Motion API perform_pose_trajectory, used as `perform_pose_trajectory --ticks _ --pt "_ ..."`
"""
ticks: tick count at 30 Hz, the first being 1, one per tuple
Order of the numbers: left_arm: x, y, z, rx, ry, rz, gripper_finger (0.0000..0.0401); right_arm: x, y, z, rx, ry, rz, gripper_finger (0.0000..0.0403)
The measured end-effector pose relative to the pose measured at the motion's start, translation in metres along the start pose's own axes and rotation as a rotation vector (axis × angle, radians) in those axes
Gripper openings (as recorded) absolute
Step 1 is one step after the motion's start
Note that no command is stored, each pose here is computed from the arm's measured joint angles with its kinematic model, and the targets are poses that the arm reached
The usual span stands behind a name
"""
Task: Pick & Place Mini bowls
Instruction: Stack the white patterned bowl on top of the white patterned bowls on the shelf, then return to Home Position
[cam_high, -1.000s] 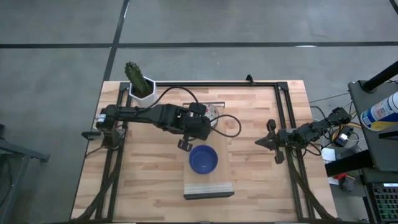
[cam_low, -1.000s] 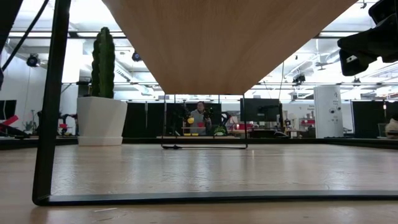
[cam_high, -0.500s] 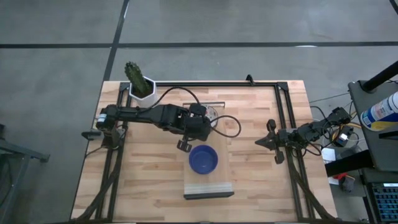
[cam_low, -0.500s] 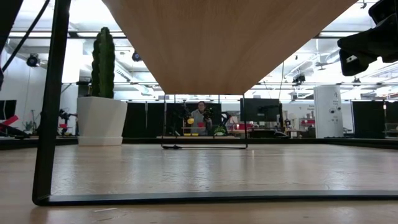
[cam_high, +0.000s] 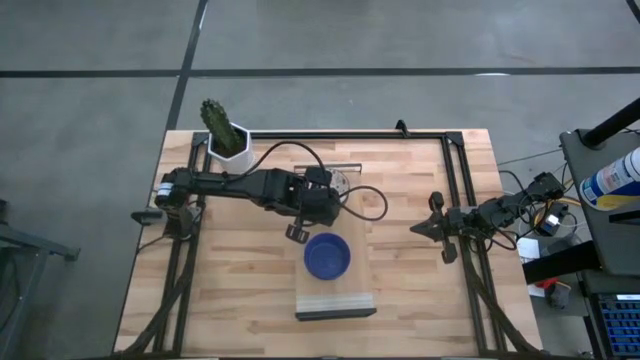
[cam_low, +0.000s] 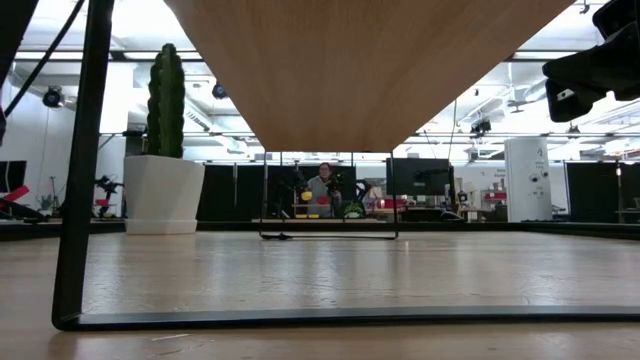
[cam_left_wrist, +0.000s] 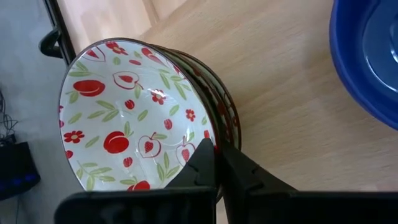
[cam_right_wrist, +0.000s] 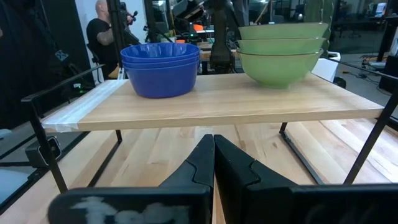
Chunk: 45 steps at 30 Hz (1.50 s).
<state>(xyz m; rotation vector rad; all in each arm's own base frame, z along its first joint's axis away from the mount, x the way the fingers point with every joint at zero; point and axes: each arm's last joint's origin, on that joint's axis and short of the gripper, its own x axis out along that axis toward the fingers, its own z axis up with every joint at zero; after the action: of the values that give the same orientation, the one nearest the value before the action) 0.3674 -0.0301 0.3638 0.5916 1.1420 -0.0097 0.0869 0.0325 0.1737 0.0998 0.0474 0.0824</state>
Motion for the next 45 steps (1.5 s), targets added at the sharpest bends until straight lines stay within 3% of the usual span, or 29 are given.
perform_pose_trajectory --ticks 11,20,24,27,31,35,38,45 --pt "-0.002 0.0 -0.001 -0.026 0.002 0.002 0.0074 0.0 0.0 0.0 0.0 -0.001 0.0 0.0008" --pt "-0.019 0.003 -0.008 -0.05 0.001 0.079 0.0078 0.0 0.0 0.0 0.0 -0.001 0.0 0.0009" --pt "-0.033 0.006 -0.015 -0.141 -0.017 0.099 0.0075 0.0 0.0 0.0 0.001 -0.002 0.0 0.0008" --pt "-0.043 0.007 -0.022 -0.2 -0.023 0.085 0.0051 0.0 0.0 0.0 0.0 -0.001 0.0 0.0008" --pt "-0.065 0.008 -0.029 -0.252 -0.125 -0.002 0.0007 0.0 0.0 0.0 0.001 -0.002 0.0 0.0008" --pt "-0.086 0.006 -0.042 -0.326 -0.193 -0.088 0.0001 0.0 0.0 0.0 0.0 -0.001 0.0 0.0008" --pt "-0.096 0.002 -0.05 -0.351 -0.325 -0.115 0.0 0.0 0.0 0.0 0.0 -0.001 0.0 0.0009" --pt "-0.095 -0.014 -0.079 -0.379 -0.584 -0.154 0.0 0.0 0.0 0.0 0.001 -0.001 -0.001 0.0008"
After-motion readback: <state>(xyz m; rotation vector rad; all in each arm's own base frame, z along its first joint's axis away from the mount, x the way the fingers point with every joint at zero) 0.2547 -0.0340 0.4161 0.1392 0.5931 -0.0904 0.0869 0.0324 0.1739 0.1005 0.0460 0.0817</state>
